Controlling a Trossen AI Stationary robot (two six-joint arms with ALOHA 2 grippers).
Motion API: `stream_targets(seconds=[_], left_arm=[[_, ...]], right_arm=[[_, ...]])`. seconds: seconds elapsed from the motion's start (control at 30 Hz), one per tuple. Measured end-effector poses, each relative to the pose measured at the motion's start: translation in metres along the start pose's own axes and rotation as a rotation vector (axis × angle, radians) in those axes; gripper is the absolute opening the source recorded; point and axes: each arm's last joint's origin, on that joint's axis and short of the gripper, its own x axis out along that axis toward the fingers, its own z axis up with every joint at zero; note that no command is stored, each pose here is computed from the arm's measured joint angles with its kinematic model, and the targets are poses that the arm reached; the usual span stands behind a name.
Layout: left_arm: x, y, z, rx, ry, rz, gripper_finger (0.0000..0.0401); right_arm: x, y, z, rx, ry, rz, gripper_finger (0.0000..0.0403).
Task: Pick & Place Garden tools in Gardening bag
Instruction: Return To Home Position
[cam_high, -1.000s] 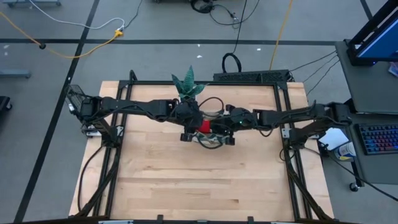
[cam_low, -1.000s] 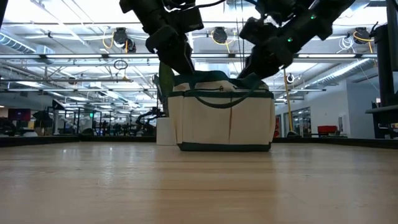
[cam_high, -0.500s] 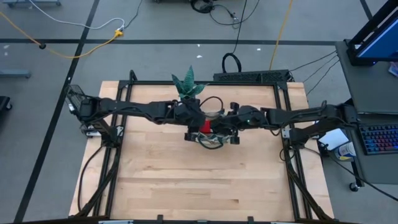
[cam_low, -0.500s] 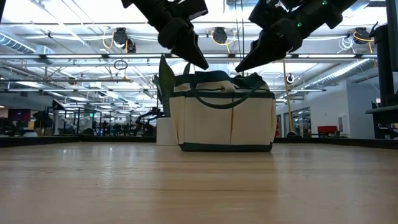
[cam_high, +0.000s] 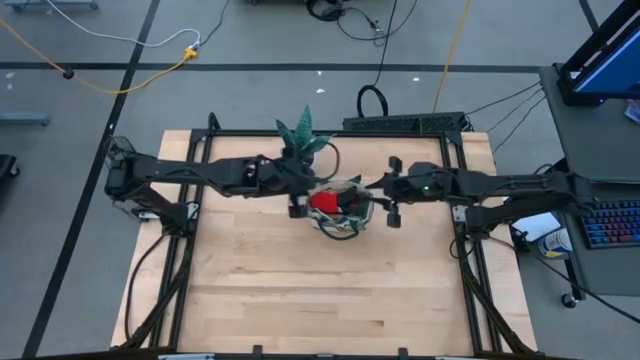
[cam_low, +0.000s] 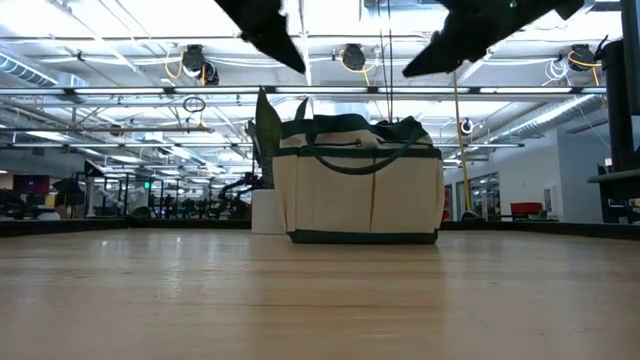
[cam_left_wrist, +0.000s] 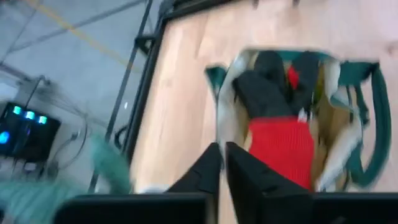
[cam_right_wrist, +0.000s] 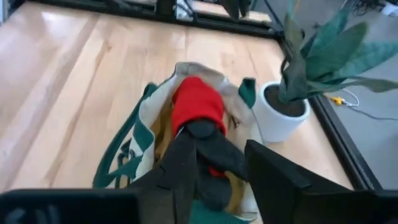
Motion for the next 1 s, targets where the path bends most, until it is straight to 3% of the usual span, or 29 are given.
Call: stream_targets(seconds=[0.1, 0.37, 0.57, 0.73, 0.93, 1.0], left_arm=[[-0.019, 0.005, 0.000, -0.036, 0.002, 0.036, 0.0006], [-0.068, 0.017, -0.012, -0.096, 0.037, 0.023, 0.0018], [-0.097, 0.021, -0.020, -0.121, -0.038, 0.032, 0.0005], [-0.109, 0.020, -0.046, -0.141, -0.116, 0.052, 0.0017], [-0.121, 0.017, -0.088, -0.212, -0.215, 0.100, 0.0004], [-0.125, 0.016, -0.099, -0.230, -0.255, 0.107, 0.0010]], right_arm=[[-0.013, -0.001, 0.001, 0.028, -0.013, -0.002, 0.0106], [-0.038, -0.001, -0.007, 0.051, -0.026, 0.000, 0.0009], [-0.051, 0.001, -0.026, 0.074, -0.048, -0.006, 0.0007], [-0.065, 0.002, -0.037, 0.082, -0.139, -0.016, 0.0003], [-0.079, 0.004, -0.049, 0.111, -0.252, -0.026, 0.0001], [-0.080, 0.005, -0.056, 0.112, -0.238, -0.025, 0.0001]])
